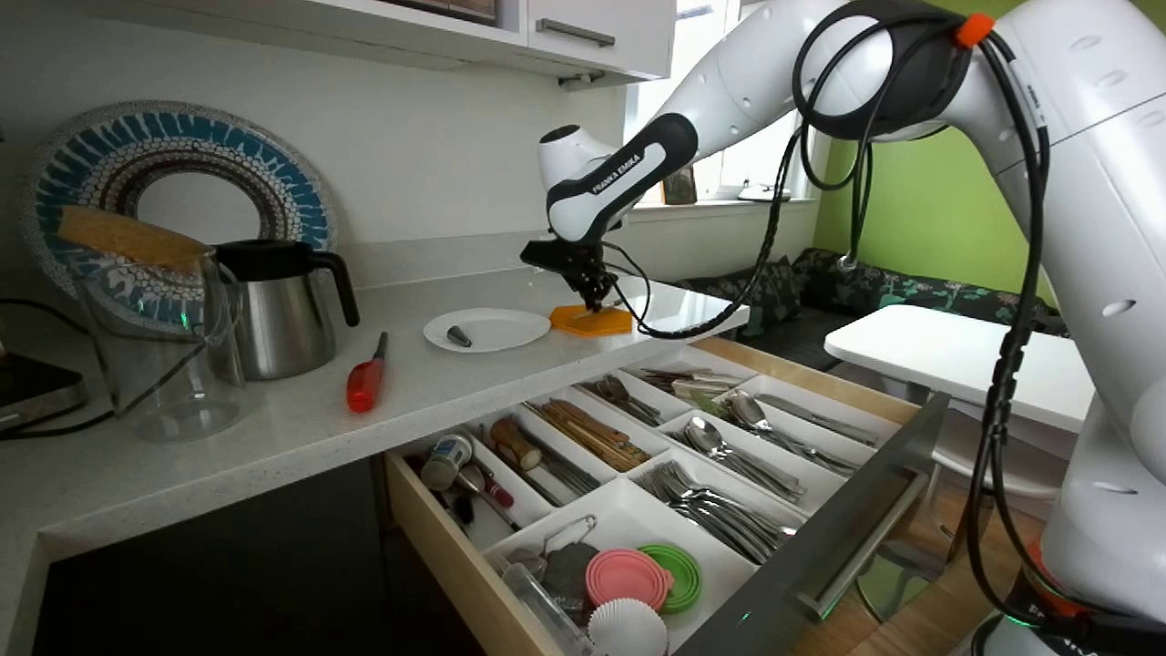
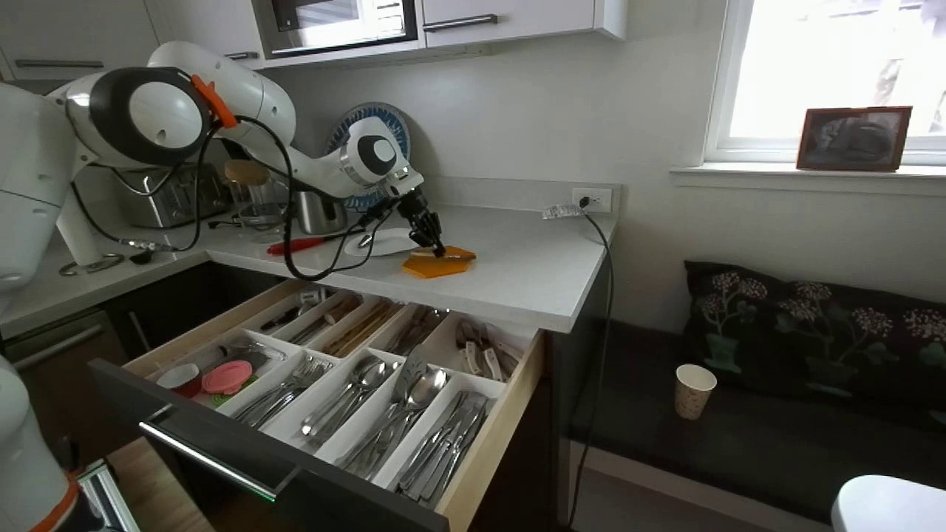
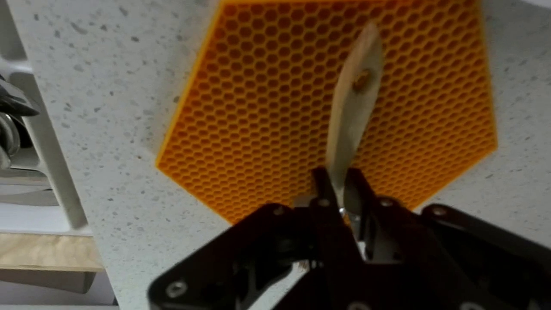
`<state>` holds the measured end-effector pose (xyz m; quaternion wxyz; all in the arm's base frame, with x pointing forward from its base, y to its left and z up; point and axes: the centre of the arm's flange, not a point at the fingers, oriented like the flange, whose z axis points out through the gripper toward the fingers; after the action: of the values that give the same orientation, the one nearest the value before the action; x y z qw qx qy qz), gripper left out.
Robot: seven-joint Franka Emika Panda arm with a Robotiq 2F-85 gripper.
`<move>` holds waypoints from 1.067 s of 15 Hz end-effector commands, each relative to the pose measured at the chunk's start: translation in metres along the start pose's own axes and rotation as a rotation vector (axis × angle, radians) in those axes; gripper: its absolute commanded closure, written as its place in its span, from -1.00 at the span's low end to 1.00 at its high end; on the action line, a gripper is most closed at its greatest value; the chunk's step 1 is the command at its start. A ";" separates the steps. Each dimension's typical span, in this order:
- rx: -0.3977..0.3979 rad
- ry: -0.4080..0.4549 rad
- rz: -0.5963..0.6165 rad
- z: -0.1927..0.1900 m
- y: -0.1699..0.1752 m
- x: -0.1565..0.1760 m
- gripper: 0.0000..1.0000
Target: Put the brush in the drawer
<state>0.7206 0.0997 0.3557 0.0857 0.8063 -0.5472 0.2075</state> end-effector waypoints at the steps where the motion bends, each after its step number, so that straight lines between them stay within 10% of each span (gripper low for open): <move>1: -0.035 -0.019 0.002 -0.025 0.012 0.006 0.93; 16: 0.030 -0.117 -0.514 -0.136 0.174 -0.017 0.93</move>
<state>0.5947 0.1076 0.4526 0.0991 0.9221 -0.3464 0.1410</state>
